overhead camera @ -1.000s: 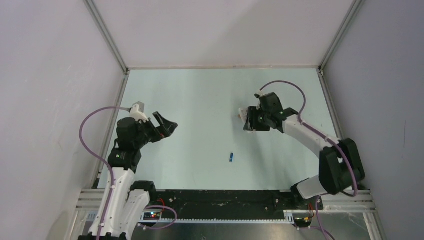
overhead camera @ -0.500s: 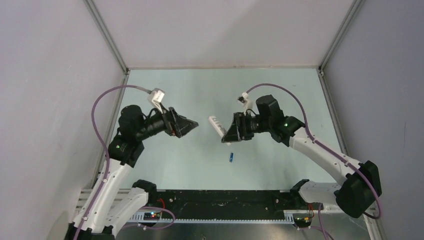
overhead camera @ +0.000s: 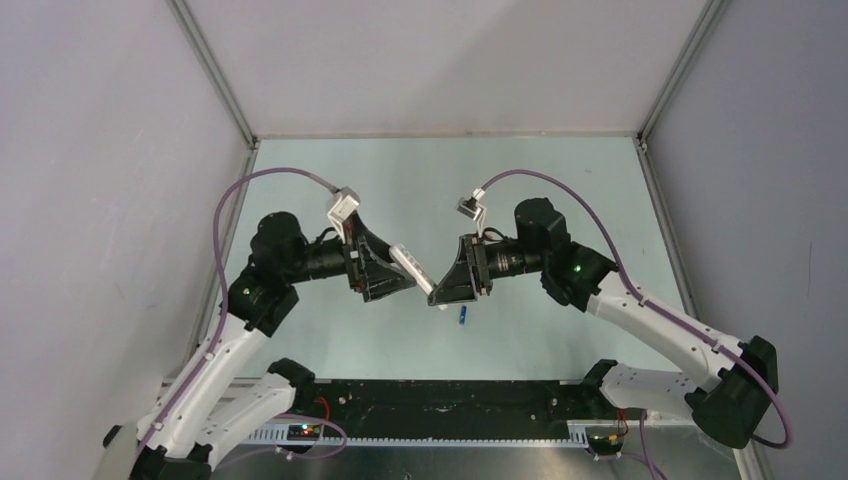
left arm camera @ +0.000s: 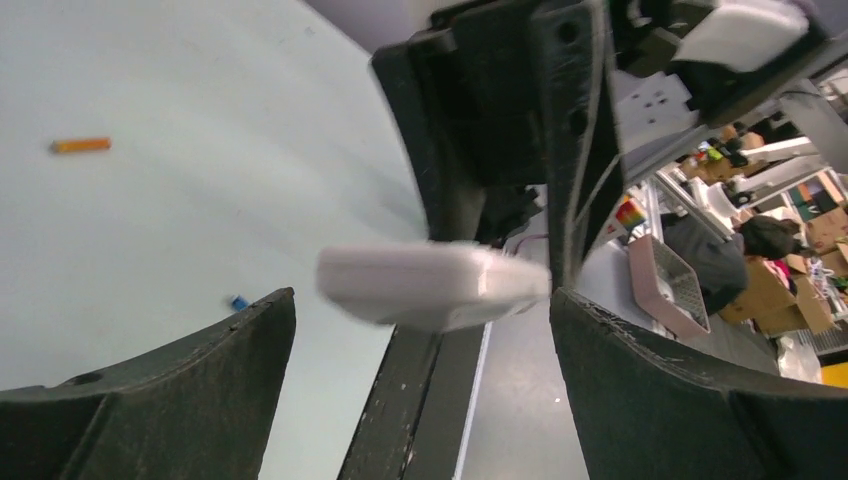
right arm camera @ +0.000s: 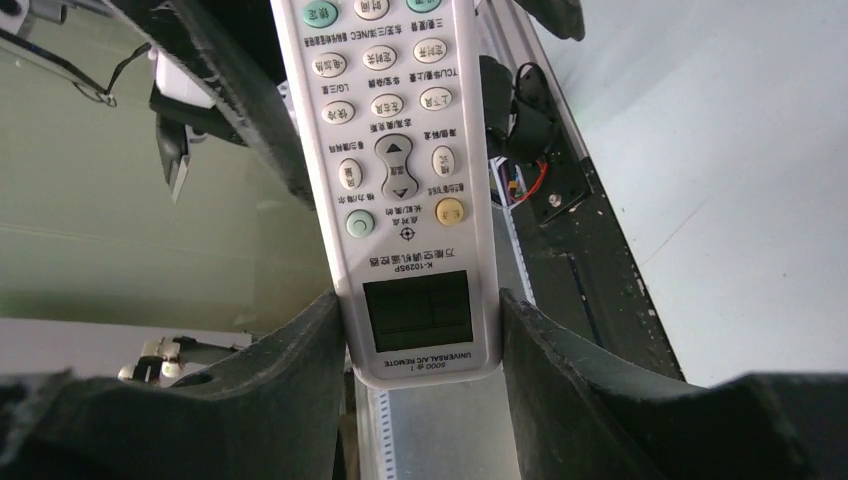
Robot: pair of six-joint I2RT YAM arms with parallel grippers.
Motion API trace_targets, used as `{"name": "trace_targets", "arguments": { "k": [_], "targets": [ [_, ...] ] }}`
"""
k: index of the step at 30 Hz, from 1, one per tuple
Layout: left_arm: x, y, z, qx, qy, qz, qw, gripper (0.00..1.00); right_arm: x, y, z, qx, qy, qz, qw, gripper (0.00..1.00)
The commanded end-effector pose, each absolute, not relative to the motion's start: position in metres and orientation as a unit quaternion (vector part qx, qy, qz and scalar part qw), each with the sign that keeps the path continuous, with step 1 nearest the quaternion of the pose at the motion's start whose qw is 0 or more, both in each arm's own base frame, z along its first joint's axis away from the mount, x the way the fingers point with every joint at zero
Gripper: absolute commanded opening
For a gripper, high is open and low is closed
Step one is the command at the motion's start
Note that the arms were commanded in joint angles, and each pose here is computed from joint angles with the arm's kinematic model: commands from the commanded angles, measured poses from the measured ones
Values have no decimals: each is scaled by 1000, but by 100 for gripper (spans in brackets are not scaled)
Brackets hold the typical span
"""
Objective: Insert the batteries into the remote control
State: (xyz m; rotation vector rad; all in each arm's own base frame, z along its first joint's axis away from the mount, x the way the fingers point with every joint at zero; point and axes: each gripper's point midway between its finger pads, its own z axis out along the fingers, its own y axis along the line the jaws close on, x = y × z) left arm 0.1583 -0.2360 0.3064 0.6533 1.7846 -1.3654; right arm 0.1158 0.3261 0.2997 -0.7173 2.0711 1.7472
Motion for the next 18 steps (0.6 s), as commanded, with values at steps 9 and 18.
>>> {"name": "trace_targets", "arguments": {
  "k": [9, 18],
  "targets": [
    [131, -243, 367, 267, 614, -615, 416, 100, 105, 331, 328, -281, 688, 646, 175, 17],
    [138, -247, 358, 249, 630, -620, 395, 75, 106, 333, 320, -282, 694, 642, 161, 18]
  ]
}}
